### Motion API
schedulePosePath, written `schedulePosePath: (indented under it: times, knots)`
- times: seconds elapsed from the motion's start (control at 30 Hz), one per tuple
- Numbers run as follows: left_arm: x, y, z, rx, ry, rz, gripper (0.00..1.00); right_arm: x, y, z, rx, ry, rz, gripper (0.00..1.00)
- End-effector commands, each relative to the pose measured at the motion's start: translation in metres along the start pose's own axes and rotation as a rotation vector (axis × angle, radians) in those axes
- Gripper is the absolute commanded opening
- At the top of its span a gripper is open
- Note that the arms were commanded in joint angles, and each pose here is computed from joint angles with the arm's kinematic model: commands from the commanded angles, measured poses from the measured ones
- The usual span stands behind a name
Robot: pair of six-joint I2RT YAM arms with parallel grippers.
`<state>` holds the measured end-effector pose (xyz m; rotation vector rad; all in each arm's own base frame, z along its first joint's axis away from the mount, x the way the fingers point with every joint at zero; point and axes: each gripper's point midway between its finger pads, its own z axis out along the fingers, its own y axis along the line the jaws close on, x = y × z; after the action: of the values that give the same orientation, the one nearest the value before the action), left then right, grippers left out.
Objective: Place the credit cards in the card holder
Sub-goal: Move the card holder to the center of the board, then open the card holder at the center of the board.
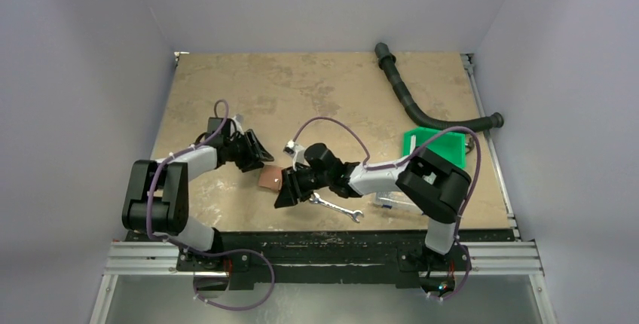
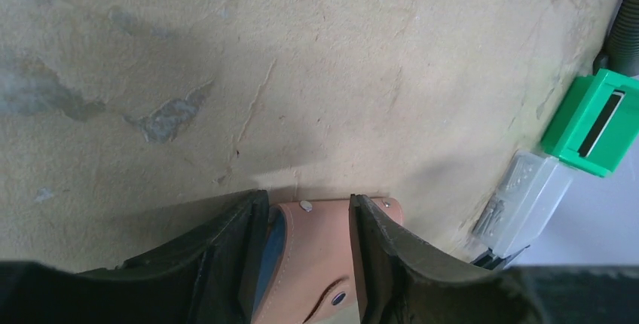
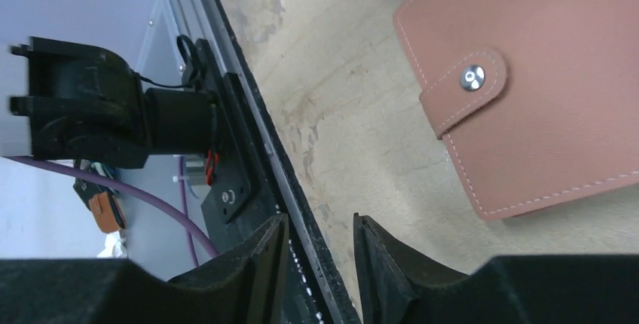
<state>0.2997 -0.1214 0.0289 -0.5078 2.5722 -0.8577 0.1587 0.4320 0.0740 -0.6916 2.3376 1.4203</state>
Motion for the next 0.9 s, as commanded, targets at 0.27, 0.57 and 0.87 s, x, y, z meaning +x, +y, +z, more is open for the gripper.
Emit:
schedulePosePath:
  times: [0.27,0.57,0.87]
  knots:
    - [0.060,-0.011,-0.024,0.056,0.018,-0.070,0.45,-0.069,-0.078,-0.016,0.144,-0.215,0.149,0.45]
    - [0.092,-0.065,-0.039,0.217,0.063,-0.029,0.44,-0.120,-0.127,-0.053,0.373,-0.225,0.039,0.53]
    - [-0.011,-0.068,-0.052,0.043,-0.041,0.130,0.42,-0.119,-0.132,-0.080,0.650,-0.266,0.146,0.70]
